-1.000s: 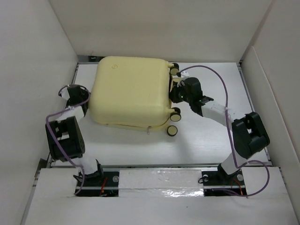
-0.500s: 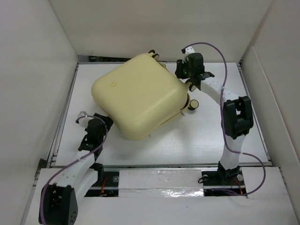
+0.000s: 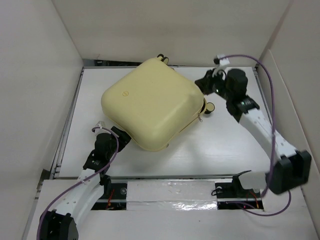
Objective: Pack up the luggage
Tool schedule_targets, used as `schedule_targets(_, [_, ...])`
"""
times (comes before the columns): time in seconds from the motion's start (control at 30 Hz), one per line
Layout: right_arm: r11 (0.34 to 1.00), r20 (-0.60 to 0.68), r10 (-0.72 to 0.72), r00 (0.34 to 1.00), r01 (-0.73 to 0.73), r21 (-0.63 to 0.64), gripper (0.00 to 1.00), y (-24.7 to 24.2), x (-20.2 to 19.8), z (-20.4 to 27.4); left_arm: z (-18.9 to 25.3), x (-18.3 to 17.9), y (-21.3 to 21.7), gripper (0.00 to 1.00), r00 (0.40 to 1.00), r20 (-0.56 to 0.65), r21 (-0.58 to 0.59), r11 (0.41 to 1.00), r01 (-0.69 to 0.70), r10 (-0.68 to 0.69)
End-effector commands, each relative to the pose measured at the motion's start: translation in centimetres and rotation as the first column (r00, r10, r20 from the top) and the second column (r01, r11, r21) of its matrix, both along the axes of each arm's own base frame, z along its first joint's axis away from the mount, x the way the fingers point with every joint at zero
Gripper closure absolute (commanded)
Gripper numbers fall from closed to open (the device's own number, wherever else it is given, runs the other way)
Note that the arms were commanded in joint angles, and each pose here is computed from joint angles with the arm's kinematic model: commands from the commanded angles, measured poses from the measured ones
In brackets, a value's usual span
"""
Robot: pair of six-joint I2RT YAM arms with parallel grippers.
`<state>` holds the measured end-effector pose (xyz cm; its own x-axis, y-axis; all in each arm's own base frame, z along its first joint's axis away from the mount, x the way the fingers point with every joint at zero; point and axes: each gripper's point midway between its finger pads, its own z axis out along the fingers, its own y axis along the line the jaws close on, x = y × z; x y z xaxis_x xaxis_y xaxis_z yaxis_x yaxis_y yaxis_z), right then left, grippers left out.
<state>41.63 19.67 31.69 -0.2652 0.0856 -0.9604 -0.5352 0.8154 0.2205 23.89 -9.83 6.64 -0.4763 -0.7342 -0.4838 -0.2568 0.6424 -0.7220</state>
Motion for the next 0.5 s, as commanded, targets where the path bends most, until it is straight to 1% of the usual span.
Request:
schedule_targets(0.0, [0.975,0.147,0.202,0.968,-0.213,0.065,0.94,3.6,-9.5,1.9,1.6,0.5,-1.4,0.45,0.994,0.068,-0.004,0.996,0.089,-0.088])
schedule_targets(0.03, [0.968,0.154,0.23,0.961,-0.243,0.069,1.0,3.9,-11.5,0.9,2.0,0.6,-1.5,0.45,0.993,0.076,0.001,0.996,0.095,-0.094])
schedule_targets(0.07, [0.968,0.091,0.235,0.968,-0.241,0.067,1.0,3.9,-13.3,-3.7,2.2,0.8,-1.5,0.45,0.991,0.09,0.009,0.995,0.101,-0.102])
schedule_targets(0.1, [0.958,0.109,0.25,0.962,-0.262,0.115,1.0,3.8,-15.6,-3.5,2.4,0.9,-1.6,0.46,0.989,0.098,0.008,0.994,0.107,-0.107])
schedule_targets(0.13, [0.939,0.094,0.307,0.947,-0.317,0.132,1.0,5.0,-17.7,-5.0,2.3,1.0,-1.8,0.47,0.989,0.097,0.008,0.993,0.115,-0.115])
schedule_targets(0.17, [0.934,0.037,0.328,0.944,-0.33,0.135,1.0,5.1,-19.0,-8.4,2.5,1.2,-1.9,0.52,0.987,0.109,0.008,0.993,0.119,-0.119])
schedule_targets(0.2, [0.926,0.011,0.346,0.938,-0.343,0.155,0.97,5.6,-20.1,-9.5,2.5,1.3,-1.9,0.54,0.986,0.112,0.012,0.993,0.12,-0.121])
schedule_targets(0.23, [0.919,-0.002,0.364,0.932,-0.359,0.162,0.87,6.0,-20.9,-10.5,2.0,1.4,-1.8,0.58,0.988,0.098,0.019,0.993,0.12,-0.121])
schedule_targets(0.27, [0.918,-0.014,0.371,0.929,-0.364,0.155,0.79,6.7,-21.7,-11.4,2.2,1.6,-1.9,0.62,0.986,0.112,0.019,0.993,0.119,-0.12])
schedule_targets(0.3, [0.923,-0.042,0.365,0.93,-0.355,0.146,0.71,6.8,-22.0,-12.7,2.1,1.8,-1.9,0.63,0.986,0.115,0.02,0.993,0.119,-0.121])
schedule_targets(0.33, [0.928,-0.061,0.358,0.932,-0.348,0.136,0.59,7.1,-22.0,-13.7,1.7,1.8,-2.0,0.64,0.987,0.102,0.016,0.992,0.122,-0.123])
schedule_targets(0.37, [0.932,-0.049,0.344,0.938,-0.335,0.137,0.55,7.5,-21.8,-13.6,2.2,2.1,-2.2,0.64,0.985,0.125,0.006,0.993,0.122,-0.122])
schedule_targets(0.43, [0.941,-0.04,0.324,0.945,-0.318,0.117,0.5,7.8,-21.1,-13.9,2.0,2.3,-2.3,0.67,0.985,0.128,-0.008,0.993,0.12,-0.118])
schedule_targets(0.47, [0.952,-0.042,0.293,0.955,-0.288,0.103,0.5,7.8,-20.2,-14.3,2.3,2.5,-2.4,0.68,0.983,0.142,-0.012,0.993,0.118,-0.115])
